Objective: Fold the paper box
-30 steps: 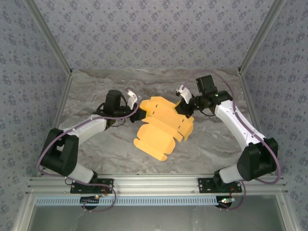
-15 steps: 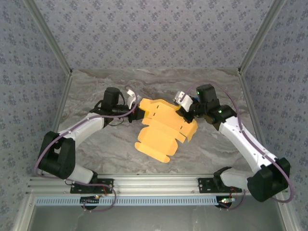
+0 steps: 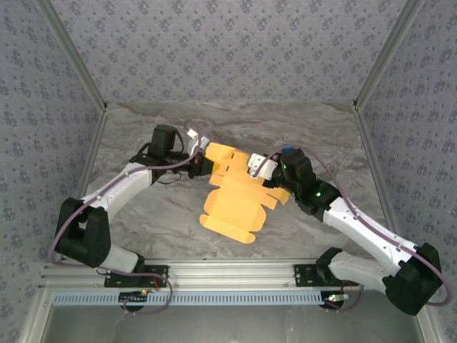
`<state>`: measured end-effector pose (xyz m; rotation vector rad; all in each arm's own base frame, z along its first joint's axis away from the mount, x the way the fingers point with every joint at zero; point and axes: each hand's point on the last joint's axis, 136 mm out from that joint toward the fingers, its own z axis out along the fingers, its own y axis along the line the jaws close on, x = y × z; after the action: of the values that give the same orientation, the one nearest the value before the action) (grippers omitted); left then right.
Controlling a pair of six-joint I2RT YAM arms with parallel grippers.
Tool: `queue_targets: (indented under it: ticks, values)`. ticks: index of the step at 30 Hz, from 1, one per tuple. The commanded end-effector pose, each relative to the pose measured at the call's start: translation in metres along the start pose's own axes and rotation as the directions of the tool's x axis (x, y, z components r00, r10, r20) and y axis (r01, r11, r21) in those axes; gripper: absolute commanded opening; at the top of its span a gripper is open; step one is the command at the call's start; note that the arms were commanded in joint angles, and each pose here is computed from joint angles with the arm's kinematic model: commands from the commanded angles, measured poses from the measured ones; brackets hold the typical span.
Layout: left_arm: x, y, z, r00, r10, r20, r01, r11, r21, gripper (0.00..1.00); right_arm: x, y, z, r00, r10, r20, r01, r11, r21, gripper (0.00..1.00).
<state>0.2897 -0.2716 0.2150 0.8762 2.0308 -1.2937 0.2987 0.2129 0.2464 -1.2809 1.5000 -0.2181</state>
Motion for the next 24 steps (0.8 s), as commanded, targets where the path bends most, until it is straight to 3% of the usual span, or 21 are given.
queue_targets:
  ticks: [1, 19, 24]
  values:
    - [-0.027, -0.02, -0.009, 0.999, 0.017, 0.05, -0.021, 0.998, 0.066, 0.0, 0.003, -0.015, 0.0, 0.996, -0.077, -0.045, 0.082, 0.988, 0.132, 0.01]
    - [-0.025, -0.004, 0.0, 0.998, -0.053, 0.022, 0.052, 0.997, 0.051, 0.0, 0.006, 0.0, 0.009, 0.968, -0.238, -0.078, 0.249, 0.943, 0.219, 0.0]
    - [-0.018, 0.01, 0.002, 0.997, -0.08, 0.013, 0.08, 0.997, 0.002, 0.0, 0.008, 0.005, 0.009, 0.99, -0.119, -0.073, 0.129, 0.982, 0.138, 0.0]
